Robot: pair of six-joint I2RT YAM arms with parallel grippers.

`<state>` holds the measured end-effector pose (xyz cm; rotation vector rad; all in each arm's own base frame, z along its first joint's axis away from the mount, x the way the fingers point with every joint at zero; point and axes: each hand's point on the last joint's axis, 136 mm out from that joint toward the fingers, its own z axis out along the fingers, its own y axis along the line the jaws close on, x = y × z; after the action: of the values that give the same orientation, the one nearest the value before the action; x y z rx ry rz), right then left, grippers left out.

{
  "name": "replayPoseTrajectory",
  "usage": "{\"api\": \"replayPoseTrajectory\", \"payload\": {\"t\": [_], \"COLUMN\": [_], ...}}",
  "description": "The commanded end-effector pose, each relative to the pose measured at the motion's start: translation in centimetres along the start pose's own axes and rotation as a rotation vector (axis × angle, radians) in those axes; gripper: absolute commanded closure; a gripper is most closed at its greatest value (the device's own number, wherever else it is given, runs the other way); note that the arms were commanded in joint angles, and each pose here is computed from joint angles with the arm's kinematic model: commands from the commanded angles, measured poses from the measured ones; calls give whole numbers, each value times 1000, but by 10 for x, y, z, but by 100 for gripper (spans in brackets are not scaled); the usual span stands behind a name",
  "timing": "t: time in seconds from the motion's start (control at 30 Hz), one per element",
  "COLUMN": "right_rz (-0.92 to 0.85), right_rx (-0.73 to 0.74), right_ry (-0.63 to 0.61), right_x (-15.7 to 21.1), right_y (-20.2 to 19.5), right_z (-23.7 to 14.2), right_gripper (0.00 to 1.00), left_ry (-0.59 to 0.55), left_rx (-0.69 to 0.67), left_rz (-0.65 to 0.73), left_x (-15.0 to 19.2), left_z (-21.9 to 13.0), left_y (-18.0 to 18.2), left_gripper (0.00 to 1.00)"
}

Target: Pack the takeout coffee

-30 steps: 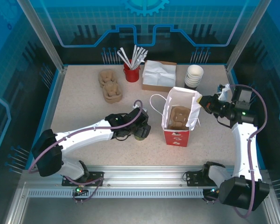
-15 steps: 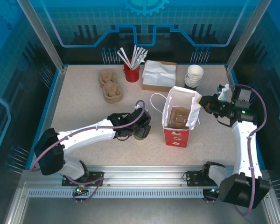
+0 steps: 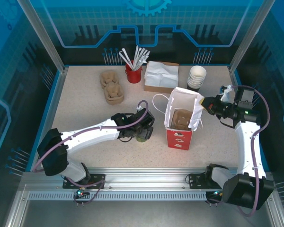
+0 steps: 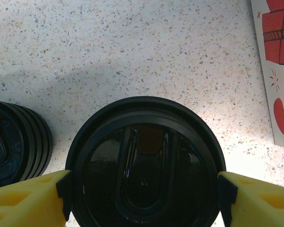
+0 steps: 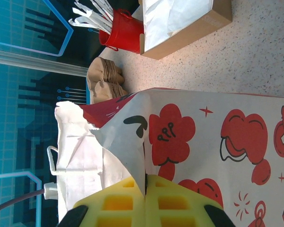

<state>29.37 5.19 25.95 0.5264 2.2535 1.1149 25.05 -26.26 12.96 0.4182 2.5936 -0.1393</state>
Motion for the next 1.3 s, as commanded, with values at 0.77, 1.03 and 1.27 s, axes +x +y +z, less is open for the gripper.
{"api": "replayPoseTrajectory", "payload": {"t": [0.77,1.03,1.27], "right_rz": [-2,-12,-142], "right_rx": [-26,-40,16], "right_ry": [3,-11,-58], "right_x": [0,-4,-17], "right_y": [5,8,4], "right_z": [-7,-7,-9], "right_gripper": [100,100,72], "left_ry": [180,50,-23], "left_rx": [-19,26,34], "left_rz": [-58,-105,-118], "left_x": [39,9,-18], "left_z": [21,0,-29], "left_y": [-2,-4,2], "left_gripper": [31,39,40]}}
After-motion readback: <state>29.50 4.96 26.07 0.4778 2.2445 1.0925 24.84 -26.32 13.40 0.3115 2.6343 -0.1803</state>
